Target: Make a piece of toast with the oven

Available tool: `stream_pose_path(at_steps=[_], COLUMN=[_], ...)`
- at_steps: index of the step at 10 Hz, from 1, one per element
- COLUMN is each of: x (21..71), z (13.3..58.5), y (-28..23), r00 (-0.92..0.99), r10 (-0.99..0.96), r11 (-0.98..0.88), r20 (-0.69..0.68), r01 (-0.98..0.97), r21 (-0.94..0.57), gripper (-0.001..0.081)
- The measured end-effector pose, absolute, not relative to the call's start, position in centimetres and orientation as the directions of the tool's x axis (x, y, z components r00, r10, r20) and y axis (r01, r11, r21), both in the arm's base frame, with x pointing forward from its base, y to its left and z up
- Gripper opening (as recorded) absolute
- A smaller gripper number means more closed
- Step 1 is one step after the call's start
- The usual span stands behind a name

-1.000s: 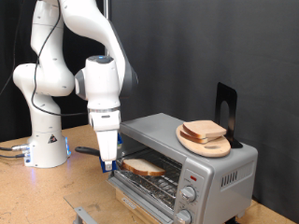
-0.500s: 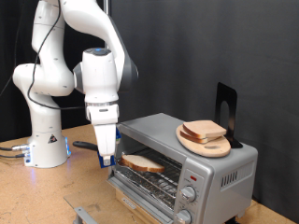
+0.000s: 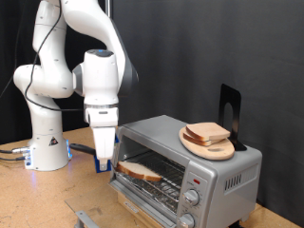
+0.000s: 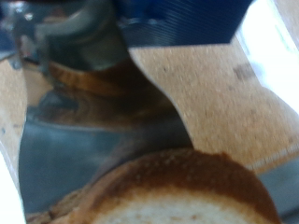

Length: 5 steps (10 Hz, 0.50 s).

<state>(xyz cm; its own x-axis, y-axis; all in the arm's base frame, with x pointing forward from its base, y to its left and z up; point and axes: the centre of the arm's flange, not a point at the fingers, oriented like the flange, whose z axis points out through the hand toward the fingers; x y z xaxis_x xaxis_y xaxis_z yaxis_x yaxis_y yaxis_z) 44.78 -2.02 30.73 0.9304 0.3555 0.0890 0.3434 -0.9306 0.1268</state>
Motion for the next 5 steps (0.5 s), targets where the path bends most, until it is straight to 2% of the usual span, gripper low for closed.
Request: stream_pose_path(at_steps=[5], x=[43.9], z=[28.4], y=[-3.7], r00=[0.931], r10=[0.359], r11=[-0.926], r20=[0.069], r01=[0.345], r21=[0.155], gripper=[0.0485])
